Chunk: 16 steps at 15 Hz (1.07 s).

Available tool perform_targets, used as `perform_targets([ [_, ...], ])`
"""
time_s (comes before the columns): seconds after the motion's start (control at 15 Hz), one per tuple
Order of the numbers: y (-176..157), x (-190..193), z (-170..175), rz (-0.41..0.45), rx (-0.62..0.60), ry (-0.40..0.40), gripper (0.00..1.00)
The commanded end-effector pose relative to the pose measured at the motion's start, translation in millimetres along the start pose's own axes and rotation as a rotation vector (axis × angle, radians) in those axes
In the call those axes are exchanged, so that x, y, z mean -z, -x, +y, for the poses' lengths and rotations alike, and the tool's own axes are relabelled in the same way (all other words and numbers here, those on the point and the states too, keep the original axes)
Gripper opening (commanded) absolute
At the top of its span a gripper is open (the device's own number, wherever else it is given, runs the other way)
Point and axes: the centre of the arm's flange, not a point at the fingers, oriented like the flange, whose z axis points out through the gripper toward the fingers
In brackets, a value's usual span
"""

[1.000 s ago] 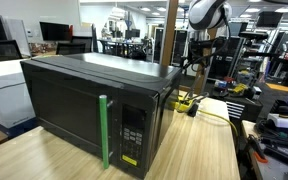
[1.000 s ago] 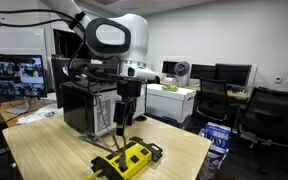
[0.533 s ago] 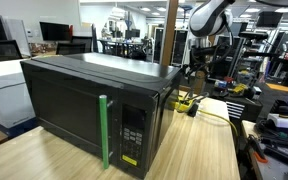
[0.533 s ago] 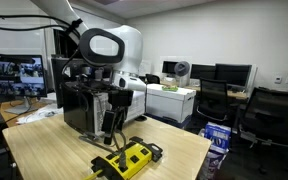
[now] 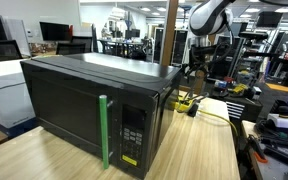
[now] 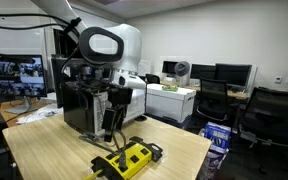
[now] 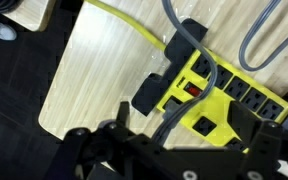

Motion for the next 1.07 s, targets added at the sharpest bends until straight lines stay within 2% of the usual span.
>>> perform_targets([
  [0.0,18.0,23.2,-2.9,0.023,0.040,-0.036,1.00],
  [0.27,17.1,23.6,-5.1,0.025,0.025,-0.025,1.00],
  [0.67,10.5,0.0,13.0,0.006,-0.049,-0.019,1.00],
  [1.0,9.2,-0.1,19.8,0.013,-0.082,-0.028,1.00],
])
